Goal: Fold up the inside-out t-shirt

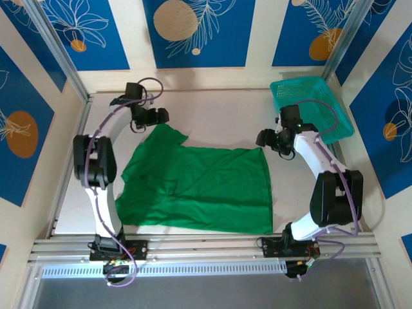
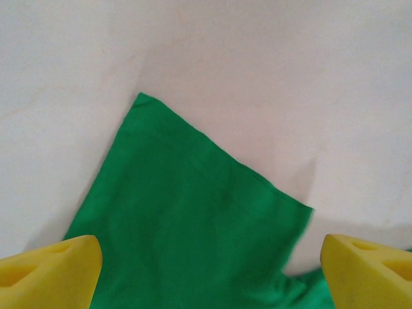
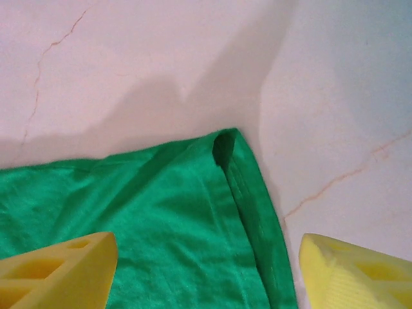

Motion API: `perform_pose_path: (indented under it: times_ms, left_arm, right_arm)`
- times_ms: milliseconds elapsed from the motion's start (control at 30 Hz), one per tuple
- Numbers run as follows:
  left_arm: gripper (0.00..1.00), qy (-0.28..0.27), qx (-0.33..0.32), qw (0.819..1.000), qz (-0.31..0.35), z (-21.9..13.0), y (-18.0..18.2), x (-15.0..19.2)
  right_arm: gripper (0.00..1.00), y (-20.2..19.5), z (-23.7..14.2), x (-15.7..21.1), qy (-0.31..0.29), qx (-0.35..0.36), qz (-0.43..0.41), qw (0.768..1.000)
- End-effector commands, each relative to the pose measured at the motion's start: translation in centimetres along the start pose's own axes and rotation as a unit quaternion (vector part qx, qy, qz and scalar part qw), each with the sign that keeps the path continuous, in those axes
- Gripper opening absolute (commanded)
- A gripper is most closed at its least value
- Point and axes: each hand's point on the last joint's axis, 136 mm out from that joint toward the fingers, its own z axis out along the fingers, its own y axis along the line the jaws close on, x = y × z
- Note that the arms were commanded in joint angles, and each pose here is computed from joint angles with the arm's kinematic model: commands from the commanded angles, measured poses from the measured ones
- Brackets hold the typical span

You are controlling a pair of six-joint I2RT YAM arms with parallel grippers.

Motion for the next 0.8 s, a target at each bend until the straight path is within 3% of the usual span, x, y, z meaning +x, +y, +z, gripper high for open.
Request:
perform_pose_path:
  times_ms: [0,500,633,700,767]
  left_arm:
    - [0.88,0.052,0.003,0.998,0.044,1.3,0.1,1.1]
    - [0.84,0.081,0.007,0.994,0.068,8.7,2.1,0.0]
    - [0.7,0.104,0.035,0.991,0.07,9.6,1.4,0.6]
    - [0.61,0.106,0.035,0.991,0.079,9.7,1.2,0.3]
    - [0.53,0.104,0.028,0.99,0.093,9.6,1.4,0.0]
  right_arm:
    - [0.75,2.1,-0.3,-0.1,0.016,-0.063,-0.034,0.997]
    - [0.75,-1.3,3.8,0.2,0.064,-0.027,-0.01,0.998]
    - [0.74,-0.6,4.7,0.2,0.085,-0.059,-0.014,0.994]
    - [0.66,0.2,5.3,0.0,0.096,-0.087,-0.008,0.992]
    - [0.65,1.1,5.8,0.0,0.104,-0.108,-0.004,0.989]
